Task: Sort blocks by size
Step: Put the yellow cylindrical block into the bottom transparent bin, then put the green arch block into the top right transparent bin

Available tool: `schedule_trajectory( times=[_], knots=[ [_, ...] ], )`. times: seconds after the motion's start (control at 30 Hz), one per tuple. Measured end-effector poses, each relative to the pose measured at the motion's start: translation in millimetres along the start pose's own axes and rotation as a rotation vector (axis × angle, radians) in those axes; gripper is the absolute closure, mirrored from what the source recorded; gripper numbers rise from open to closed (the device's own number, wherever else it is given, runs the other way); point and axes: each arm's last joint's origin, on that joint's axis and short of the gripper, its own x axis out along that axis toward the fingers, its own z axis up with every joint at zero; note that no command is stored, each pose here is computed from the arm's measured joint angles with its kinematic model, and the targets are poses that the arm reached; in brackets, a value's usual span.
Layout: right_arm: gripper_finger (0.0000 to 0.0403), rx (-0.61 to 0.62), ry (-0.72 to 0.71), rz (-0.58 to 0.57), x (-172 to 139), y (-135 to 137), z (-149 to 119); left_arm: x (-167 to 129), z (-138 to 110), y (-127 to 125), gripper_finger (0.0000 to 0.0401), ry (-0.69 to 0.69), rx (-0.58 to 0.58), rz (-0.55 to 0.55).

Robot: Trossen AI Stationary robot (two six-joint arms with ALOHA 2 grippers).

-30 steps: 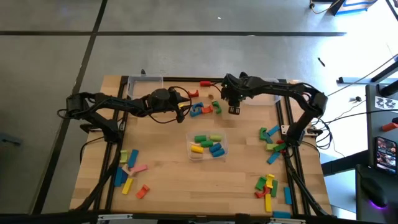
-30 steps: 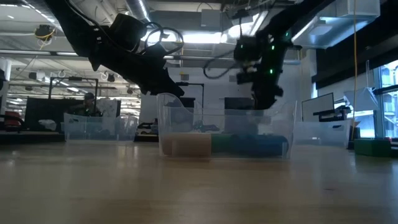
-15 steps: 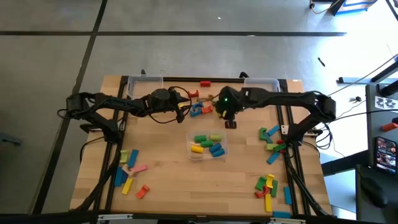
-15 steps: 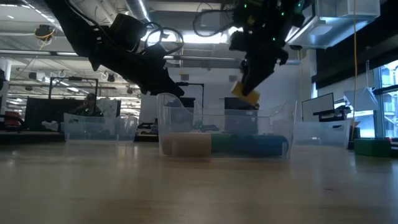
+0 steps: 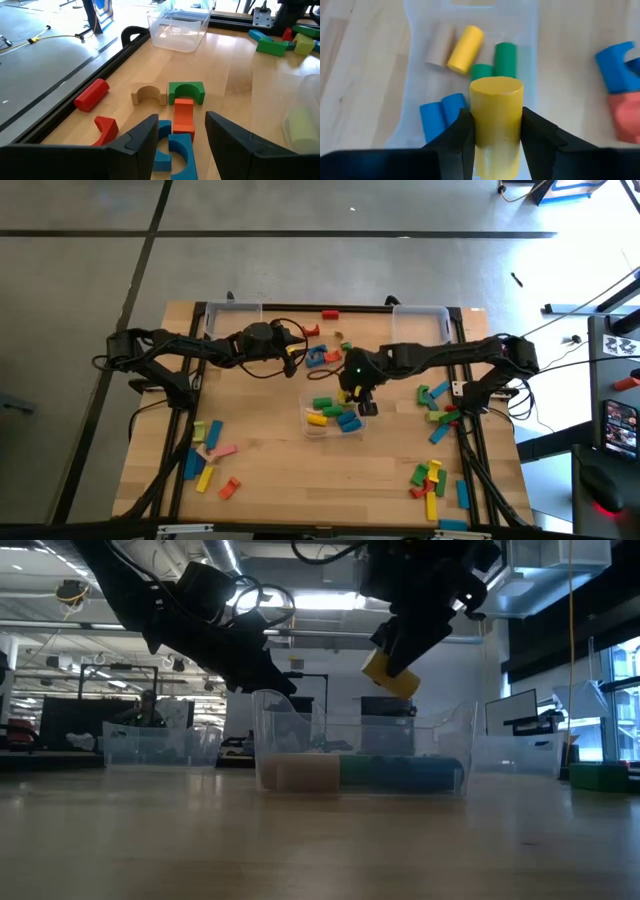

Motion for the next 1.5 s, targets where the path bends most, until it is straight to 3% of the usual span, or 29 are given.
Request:
schedule_trajectory(
  times=[0.43, 0.8, 0.97, 1.13, 1.33, 1.5],
  knots=[
    [0.0263, 0.029, 0.097, 0.031, 44, 11, -4, 0, 0, 0, 0.0242, 0.001, -0.018, 0.0],
    [0.0147, 0.106, 0.127, 0.003, 45, 11, -7, 0, 0, 0, 0.0242, 0.001, -0.023, 0.0],
    [0.012, 0.124, 0.104, -0.008, 20, 14, -5, 0, 0, 0, 0.0242, 0.0, -0.023, 0.0],
    [0.0123, 0.204, 0.062, -0.044, -18, 19, -6, 0, 0, 0, 0.0242, 0.0, -0.027, 0.0],
    [0.0127, 0.349, 0.107, -0.201, -57, 23, -20, 0, 0, 0, 0.0242, 0.0, -0.027, 0.0],
    [0.0127, 0.469, 0.22, -0.291, -68, 24, -35, 0, 0, 0, 0.0242, 0.003, -0.031, 0.0]
  ],
)
